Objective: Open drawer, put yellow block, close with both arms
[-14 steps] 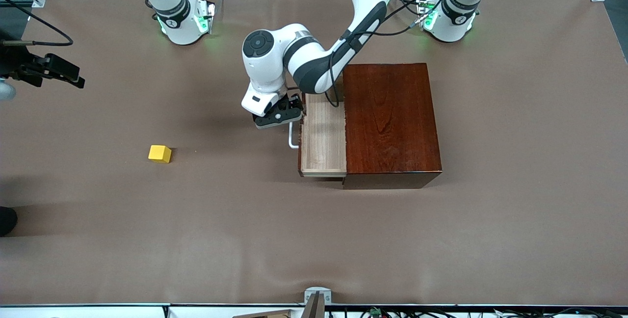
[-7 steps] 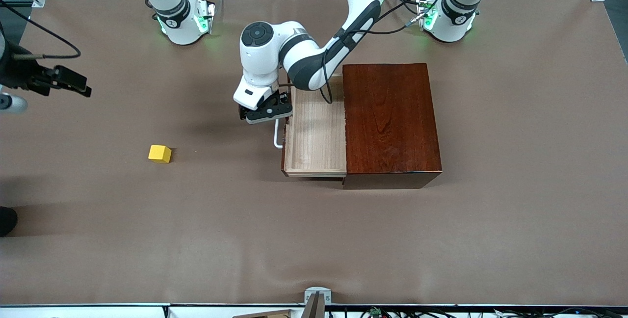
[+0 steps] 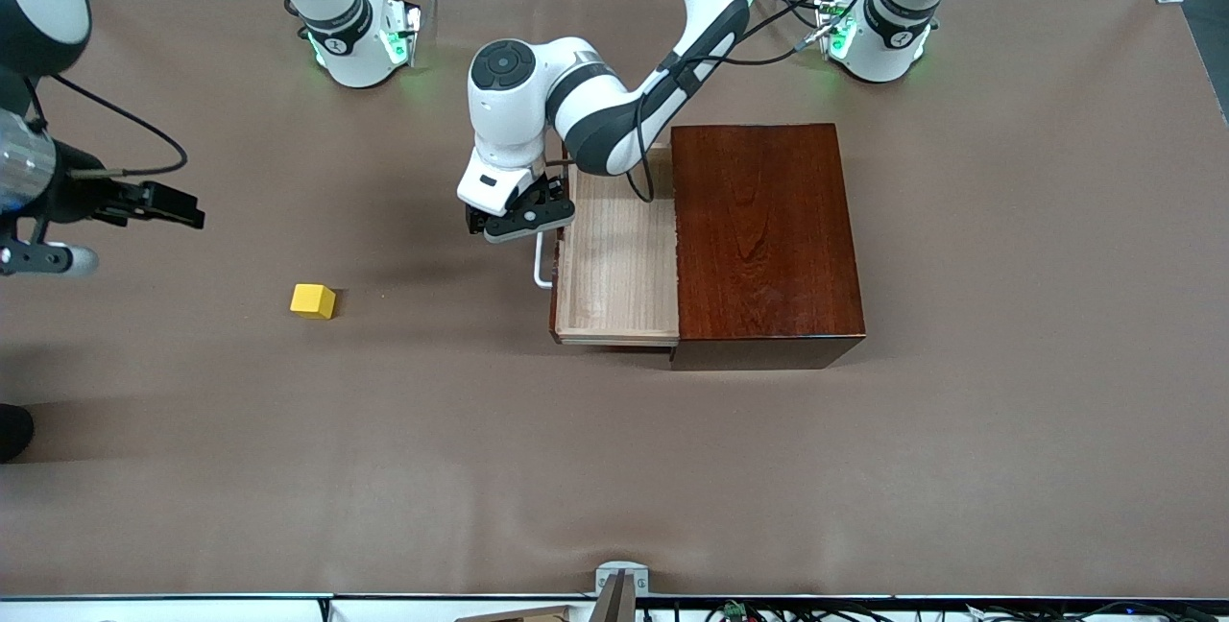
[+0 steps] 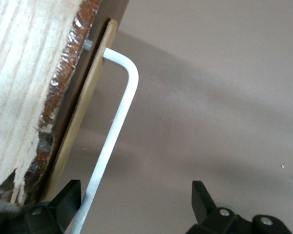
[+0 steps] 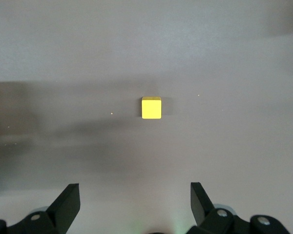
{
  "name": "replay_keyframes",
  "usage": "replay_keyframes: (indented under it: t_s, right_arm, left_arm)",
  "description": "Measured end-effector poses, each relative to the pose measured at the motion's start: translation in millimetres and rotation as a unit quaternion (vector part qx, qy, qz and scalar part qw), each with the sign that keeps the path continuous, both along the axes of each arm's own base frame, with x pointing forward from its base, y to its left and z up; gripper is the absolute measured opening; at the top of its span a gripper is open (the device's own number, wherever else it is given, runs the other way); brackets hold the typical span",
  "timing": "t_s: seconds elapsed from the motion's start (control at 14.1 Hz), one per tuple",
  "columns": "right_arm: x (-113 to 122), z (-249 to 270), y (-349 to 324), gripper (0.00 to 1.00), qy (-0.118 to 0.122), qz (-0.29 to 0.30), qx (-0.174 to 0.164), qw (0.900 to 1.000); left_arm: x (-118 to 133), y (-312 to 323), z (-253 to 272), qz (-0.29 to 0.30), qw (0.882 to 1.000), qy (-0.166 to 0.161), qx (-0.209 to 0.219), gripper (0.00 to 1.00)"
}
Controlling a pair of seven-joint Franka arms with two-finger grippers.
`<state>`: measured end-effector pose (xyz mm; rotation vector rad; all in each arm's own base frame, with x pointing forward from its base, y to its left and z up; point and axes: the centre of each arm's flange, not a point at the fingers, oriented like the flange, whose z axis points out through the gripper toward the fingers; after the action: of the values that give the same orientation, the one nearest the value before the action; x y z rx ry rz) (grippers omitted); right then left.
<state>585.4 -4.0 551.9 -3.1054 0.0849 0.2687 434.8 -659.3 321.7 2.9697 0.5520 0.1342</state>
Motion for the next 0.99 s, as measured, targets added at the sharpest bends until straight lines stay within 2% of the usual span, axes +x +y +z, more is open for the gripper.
replay_keyframes:
  t_s: [0.28, 0.57, 0.71, 0.78, 0.99]
  right_arm:
    - [20.2, -38.6, -2.6, 1.00, 0.007, -0.008, -0.001, 1.000]
    - [38.2, -83.1, -5.0, 1.00, 0.016, -0.034, -0.005, 0.999]
    - [43.9, -107.5, -5.1, 1.00, 0.021, -0.046, -0.008, 0.999]
    - [45.5, -123.8, -5.3, 1.00, 0.020, -0.049, -0.008, 0.999]
    - [39.3, -181.9, -5.3, 1.00, 0.016, -0.052, -0.009, 0.998]
  left_arm:
    - [16.1, 30.3, 35.6, 0.024, 0.998, 0.015, 0.052, 1.00]
    - [21.8, 38.1, 58.7, 0.031, 0.998, 0.007, 0.051, 1.00]
    - [32.1, 51.4, 111.3, 0.041, 0.999, -0.016, 0.030, 1.00]
    - [39.4, 71.3, 147.8, 0.045, 0.998, -0.019, 0.033, 1.00]
    - [70.6, 169.8, 243.4, 0.055, 0.996, -0.009, 0.074, 1.00]
